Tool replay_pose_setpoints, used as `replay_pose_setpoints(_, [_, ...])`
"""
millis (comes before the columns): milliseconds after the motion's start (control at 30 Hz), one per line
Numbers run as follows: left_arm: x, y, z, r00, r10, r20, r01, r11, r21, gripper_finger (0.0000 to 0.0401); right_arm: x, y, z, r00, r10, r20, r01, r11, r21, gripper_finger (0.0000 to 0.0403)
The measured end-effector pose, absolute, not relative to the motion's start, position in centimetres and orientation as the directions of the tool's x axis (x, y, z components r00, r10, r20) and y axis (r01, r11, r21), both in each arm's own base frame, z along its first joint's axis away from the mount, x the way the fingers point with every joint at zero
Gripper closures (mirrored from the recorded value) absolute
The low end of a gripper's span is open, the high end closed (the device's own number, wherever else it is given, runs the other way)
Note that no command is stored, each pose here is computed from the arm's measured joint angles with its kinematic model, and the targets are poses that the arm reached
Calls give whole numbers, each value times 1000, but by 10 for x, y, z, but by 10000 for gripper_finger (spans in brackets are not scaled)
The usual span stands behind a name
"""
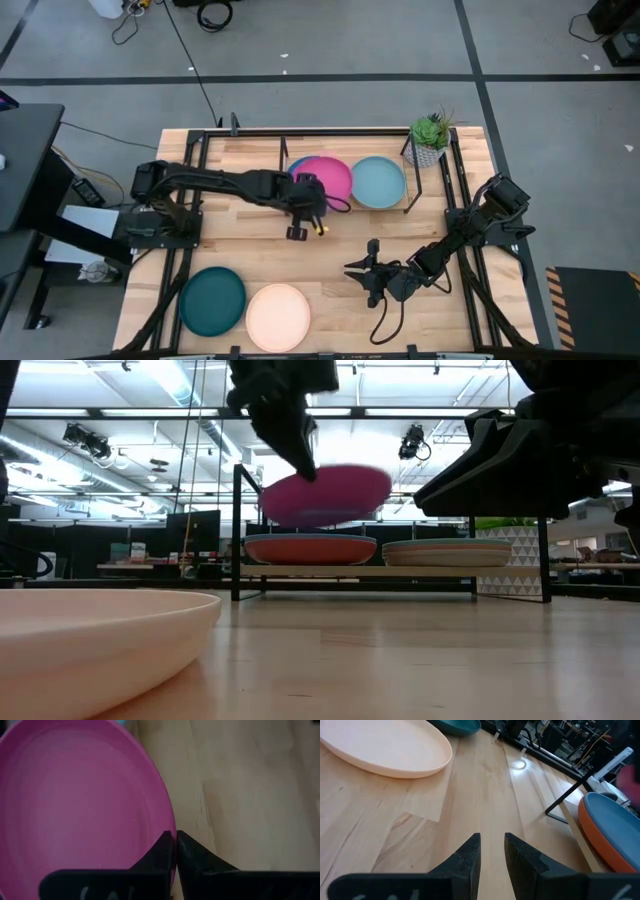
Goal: Place and stack plates onto a shelf
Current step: Stack the pink plate on top of the blue plate on the shelf, then stack the green plate on top of the pink plate on the shelf
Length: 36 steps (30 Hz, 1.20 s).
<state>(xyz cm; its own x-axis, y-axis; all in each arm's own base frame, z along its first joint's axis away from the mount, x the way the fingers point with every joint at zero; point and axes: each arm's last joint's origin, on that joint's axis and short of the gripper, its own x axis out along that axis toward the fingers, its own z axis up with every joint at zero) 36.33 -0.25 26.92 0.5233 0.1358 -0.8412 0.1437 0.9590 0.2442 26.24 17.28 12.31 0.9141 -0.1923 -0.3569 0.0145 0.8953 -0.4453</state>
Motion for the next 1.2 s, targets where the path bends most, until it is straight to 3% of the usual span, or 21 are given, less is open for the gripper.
replay_pose_setpoints(467, [372, 2, 241, 426, 165, -890, -5, 984, 180, 376, 262, 173, 123, 914, -192, -357, 16, 896, -443, 310])
replay_pose_setpoints(733, [376, 3, 244, 453, 312, -835, -32, 942, 335, 280, 262, 173, 123, 914, -192, -357, 16, 897, -443, 310])
replay_pose_setpoints(833, [378, 3, 245, 477, 307, -823, -42, 944, 328, 254, 262, 173, 123, 914, -193, -357, 16, 896, -443, 310])
replay_pose_setpoints(900, [379, -4, 248, 495, 188, -848, 25, 973, 230, 246, 262, 173, 123, 914, -192, -358, 15, 896, -443, 310])
replay_pose_setpoints(1000, [380, -22, 259, 514, -106, -851, 170, 985, -20, 246, 262, 173, 123, 913, -193, -361, 13, 895, -446, 310])
replay_pose_setpoints(1100, [375, -42, 262, 434, -355, -828, 243, 931, -272, 250, 262, 173, 122, 910, -195, -365, 10, 893, -450, 310])
replay_pose_setpoints(1200, [366, -64, 261, 333, -468, -819, 258, 880, -398, 254, 262, 172, 122, 909, -196, -368, 4, 887, -463, 310])
